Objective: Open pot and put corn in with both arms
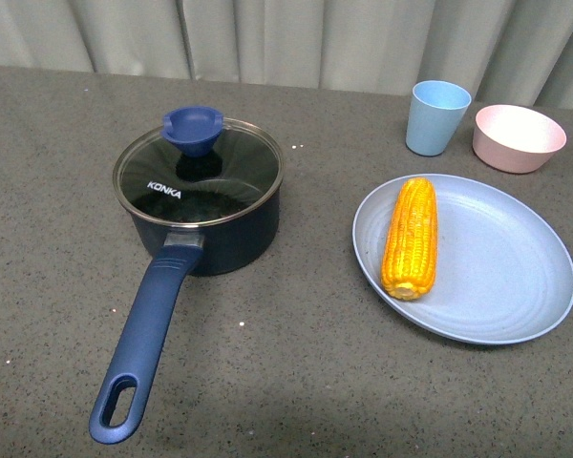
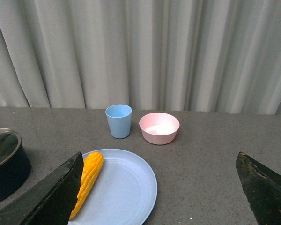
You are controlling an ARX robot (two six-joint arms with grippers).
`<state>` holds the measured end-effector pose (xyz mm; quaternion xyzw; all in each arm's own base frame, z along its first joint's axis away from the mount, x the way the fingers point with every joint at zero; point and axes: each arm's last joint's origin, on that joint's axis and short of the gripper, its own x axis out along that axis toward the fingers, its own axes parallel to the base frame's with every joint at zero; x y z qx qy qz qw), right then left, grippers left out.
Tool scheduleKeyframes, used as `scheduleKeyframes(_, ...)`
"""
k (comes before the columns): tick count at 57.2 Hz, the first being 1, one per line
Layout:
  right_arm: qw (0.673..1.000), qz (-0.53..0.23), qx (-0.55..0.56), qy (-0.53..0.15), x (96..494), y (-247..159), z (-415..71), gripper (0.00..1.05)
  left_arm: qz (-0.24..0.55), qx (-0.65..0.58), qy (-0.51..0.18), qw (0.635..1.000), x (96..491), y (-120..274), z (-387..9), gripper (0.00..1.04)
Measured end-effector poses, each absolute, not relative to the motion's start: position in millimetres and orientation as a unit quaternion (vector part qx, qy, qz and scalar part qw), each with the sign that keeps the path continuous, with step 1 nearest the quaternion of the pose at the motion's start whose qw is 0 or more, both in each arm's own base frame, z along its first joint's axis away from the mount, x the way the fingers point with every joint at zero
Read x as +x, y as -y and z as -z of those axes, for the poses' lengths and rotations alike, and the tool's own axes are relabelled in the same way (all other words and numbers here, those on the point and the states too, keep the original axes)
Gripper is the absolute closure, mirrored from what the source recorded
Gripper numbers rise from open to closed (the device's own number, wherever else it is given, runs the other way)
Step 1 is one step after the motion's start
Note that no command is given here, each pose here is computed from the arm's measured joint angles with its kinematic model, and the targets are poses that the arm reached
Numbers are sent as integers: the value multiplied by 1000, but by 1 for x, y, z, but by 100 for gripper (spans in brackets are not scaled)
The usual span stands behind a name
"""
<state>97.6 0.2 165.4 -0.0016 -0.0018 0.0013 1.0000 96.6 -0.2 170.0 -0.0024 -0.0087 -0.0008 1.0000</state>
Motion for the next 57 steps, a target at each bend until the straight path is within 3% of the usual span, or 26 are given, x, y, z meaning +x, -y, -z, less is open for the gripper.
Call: scheduleKeyframes(57, 1000, -1, -2, 2, 98, 0, -165, 9, 1, -2, 9, 1000, 97, 0, -170, 7)
